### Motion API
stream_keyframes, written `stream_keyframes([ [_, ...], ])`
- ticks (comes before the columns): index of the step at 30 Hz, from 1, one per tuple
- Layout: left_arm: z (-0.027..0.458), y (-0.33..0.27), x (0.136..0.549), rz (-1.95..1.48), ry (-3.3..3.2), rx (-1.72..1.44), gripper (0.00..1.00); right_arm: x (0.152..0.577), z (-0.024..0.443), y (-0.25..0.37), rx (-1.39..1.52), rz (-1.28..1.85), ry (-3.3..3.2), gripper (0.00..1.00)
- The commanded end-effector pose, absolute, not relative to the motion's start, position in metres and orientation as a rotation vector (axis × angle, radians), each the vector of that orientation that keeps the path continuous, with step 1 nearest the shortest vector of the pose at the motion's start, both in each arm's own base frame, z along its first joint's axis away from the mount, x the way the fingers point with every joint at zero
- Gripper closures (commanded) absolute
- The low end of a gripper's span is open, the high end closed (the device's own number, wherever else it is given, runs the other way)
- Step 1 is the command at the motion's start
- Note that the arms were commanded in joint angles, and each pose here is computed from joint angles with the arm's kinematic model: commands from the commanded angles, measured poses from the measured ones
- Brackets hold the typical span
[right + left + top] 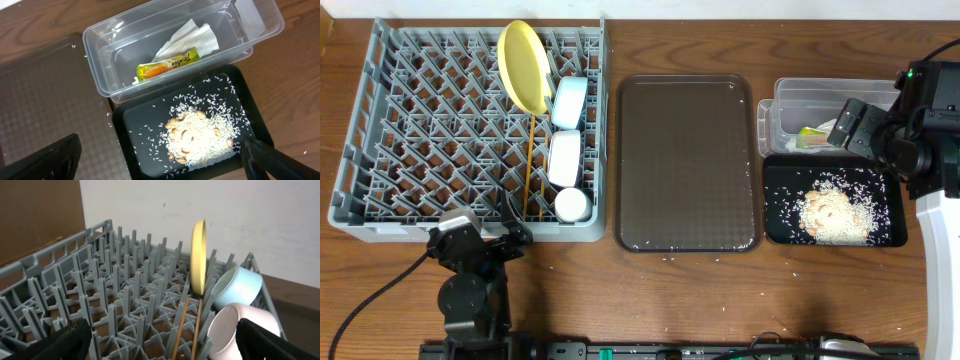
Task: Sort waste into correct bins and load items into the dishwasher
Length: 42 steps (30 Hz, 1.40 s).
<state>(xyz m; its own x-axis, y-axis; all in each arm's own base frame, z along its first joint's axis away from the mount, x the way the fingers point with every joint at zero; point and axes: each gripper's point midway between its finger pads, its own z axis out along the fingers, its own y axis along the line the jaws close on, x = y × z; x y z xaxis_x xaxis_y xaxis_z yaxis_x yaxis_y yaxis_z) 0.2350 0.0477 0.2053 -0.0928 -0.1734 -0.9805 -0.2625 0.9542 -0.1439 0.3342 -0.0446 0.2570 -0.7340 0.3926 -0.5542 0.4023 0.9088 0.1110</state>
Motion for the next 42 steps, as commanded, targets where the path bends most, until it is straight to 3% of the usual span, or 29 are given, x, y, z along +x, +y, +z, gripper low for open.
stream_keyframes([
  [1,0.206,0.052,0.232,0.089,1.642,-0.35,0.07,0.334,0.257,-0.049,0.599,-0.036,2.47,0.01],
  [42,0.159,0.054,0.24,0.076,1.596,-0.359,0.07,0.334,0.257,-0.049,0.599,-0.036,2.47,0.01],
])
